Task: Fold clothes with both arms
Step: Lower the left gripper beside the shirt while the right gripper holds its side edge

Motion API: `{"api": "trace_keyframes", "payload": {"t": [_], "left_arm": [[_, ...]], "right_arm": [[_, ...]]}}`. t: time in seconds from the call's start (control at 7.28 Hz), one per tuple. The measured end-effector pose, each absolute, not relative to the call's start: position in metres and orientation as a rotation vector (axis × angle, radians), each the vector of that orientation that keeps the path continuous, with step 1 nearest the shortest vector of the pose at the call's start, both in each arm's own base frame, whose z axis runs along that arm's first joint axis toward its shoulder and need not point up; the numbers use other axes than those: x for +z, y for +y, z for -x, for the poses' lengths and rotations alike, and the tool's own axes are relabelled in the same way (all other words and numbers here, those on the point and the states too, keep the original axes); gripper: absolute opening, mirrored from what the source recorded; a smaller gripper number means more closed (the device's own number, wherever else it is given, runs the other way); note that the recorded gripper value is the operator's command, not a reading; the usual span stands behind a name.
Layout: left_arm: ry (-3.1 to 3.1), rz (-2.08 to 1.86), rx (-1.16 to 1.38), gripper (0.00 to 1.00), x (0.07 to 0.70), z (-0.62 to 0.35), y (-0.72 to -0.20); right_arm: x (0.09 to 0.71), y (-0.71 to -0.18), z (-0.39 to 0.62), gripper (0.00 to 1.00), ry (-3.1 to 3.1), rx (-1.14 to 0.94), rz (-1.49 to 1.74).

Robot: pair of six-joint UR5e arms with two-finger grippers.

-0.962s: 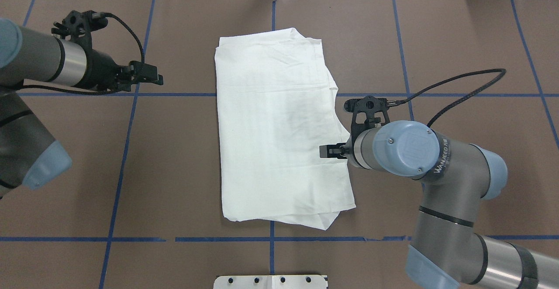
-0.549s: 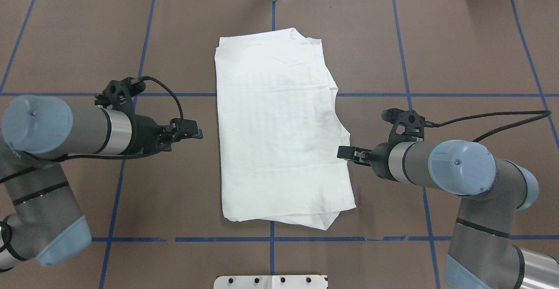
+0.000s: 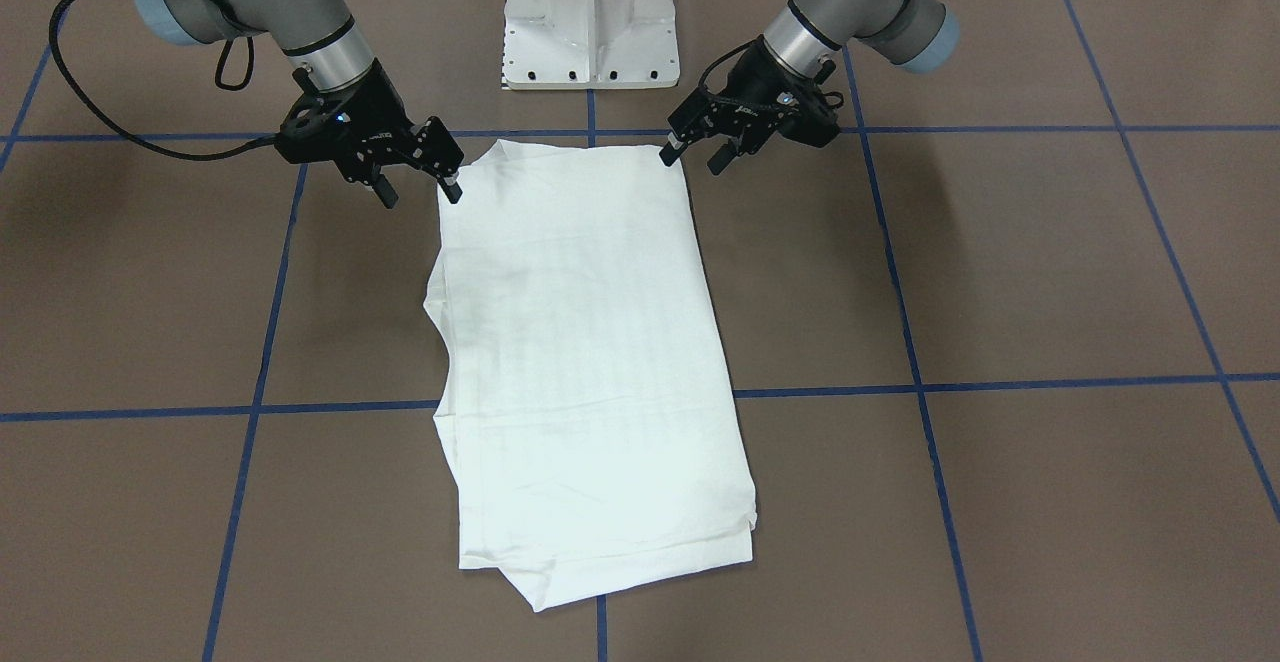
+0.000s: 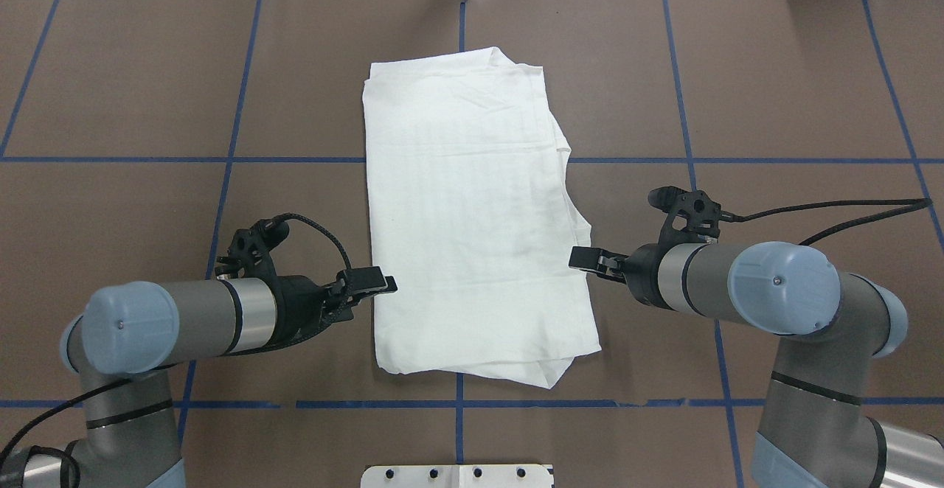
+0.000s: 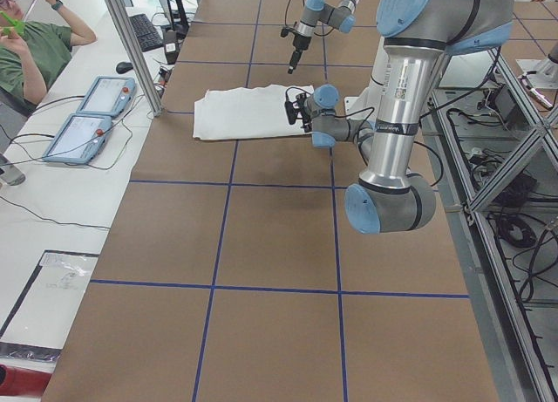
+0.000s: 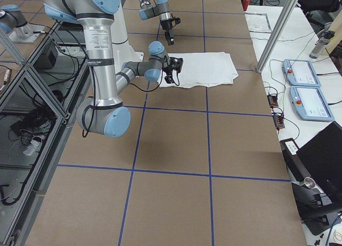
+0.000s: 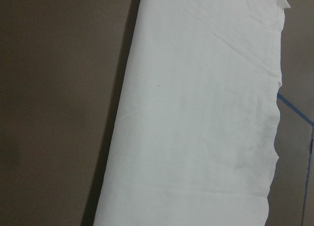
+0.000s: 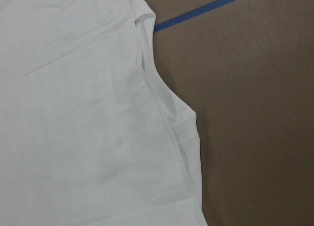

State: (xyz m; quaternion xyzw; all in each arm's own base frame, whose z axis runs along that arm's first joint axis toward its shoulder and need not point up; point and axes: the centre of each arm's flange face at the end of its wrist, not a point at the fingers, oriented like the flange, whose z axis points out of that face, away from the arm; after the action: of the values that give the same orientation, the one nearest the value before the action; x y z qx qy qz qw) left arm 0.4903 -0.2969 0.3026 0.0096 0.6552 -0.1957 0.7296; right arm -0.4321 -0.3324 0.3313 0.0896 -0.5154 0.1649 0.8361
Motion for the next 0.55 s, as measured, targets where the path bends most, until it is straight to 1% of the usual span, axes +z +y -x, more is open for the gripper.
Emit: {"api": "trace_keyframes", "payload": {"t": [0.27,0.55], "left_arm": [[1.421,0.005,-0.407,1.00,0.312,-0.518,-0.271],[1.405,0.021,-0.390,1.00,0.316,-0.529,-0.258]], "right_arm": [[0.331,-0.332,0.433,1.00,-1.091,0.348,-0.189],[0.331,-0.332,0.433,1.00,-1.091,0.348,-0.190]]}}
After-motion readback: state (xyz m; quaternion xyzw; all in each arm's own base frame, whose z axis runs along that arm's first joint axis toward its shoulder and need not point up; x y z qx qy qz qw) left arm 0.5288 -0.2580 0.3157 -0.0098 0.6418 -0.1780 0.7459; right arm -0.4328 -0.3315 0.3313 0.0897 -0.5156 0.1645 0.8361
